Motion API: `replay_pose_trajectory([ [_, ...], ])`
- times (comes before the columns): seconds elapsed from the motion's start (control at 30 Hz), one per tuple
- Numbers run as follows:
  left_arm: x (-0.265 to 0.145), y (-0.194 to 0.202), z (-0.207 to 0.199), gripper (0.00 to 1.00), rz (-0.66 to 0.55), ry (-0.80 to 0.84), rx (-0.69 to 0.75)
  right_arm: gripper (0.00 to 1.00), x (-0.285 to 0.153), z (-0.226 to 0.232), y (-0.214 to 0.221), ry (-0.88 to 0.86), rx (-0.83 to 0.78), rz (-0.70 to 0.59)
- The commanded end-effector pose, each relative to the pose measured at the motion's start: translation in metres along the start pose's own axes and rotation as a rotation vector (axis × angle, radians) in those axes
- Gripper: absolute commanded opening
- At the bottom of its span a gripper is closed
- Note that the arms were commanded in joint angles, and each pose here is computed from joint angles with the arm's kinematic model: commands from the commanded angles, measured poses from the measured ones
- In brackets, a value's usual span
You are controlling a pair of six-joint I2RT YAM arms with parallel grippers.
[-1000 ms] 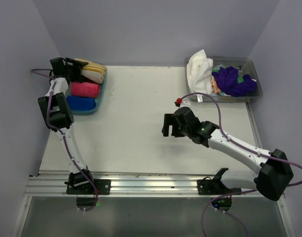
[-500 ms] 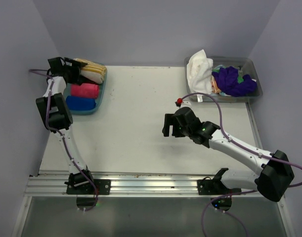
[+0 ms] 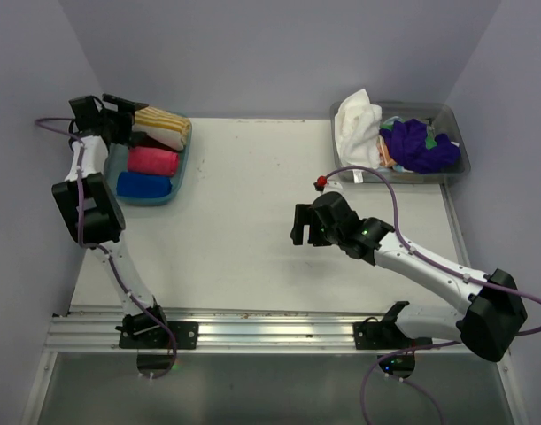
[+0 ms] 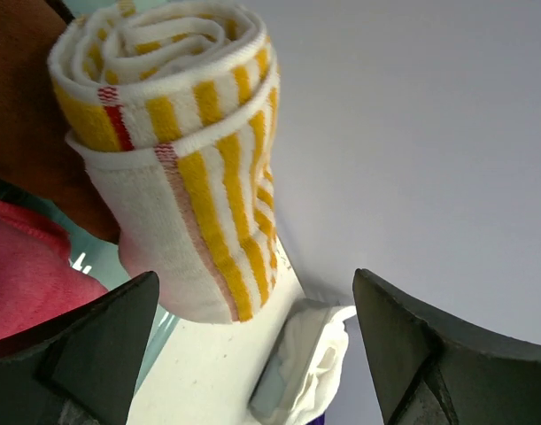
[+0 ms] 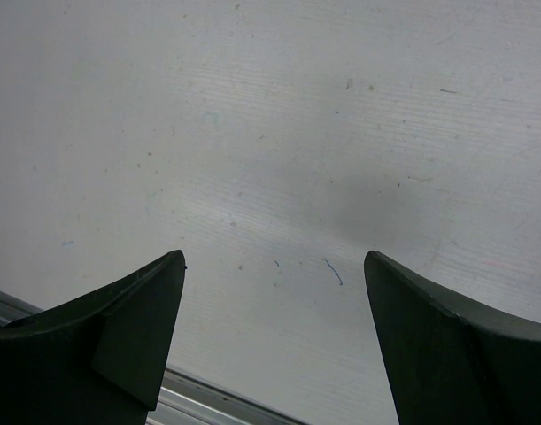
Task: Roll the towels
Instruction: Place the rolled towel into the container
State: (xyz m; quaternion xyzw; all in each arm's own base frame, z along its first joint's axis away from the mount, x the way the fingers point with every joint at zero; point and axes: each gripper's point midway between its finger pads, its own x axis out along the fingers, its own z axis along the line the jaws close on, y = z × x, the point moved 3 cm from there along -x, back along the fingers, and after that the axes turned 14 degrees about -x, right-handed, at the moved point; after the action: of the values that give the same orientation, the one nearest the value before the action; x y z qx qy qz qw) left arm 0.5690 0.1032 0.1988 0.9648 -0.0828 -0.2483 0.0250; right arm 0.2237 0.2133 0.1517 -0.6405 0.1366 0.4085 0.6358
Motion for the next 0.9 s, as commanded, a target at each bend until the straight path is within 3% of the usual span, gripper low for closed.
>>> replay_pose_trajectory([
  [0.0, -0.027, 0.013, -0.039, 0.93, 0.047, 0.147, 0.078, 0.86, -0.005, 0.001, -0.004, -0.005, 0.017, -0.035],
  [0.33, -0.002, 0.059, -0.073, 0.9, 0.188, 0.307, 0.191, 0.86, 0.002, 0.003, -0.001, -0.003, 0.014, -0.018],
  [0.53, 0.034, 0.07, -0.063, 0.88, 0.232, 0.354, 0.192, 0.86, 0.006, 0.002, 0.003, 0.01, 0.004, 0.001],
  [0.87, 0.072, 0.047, -0.023, 0.87, 0.18, 0.299, 0.23, 0.86, 0.003, -0.002, 0.003, 0.031, -0.001, -0.002],
])
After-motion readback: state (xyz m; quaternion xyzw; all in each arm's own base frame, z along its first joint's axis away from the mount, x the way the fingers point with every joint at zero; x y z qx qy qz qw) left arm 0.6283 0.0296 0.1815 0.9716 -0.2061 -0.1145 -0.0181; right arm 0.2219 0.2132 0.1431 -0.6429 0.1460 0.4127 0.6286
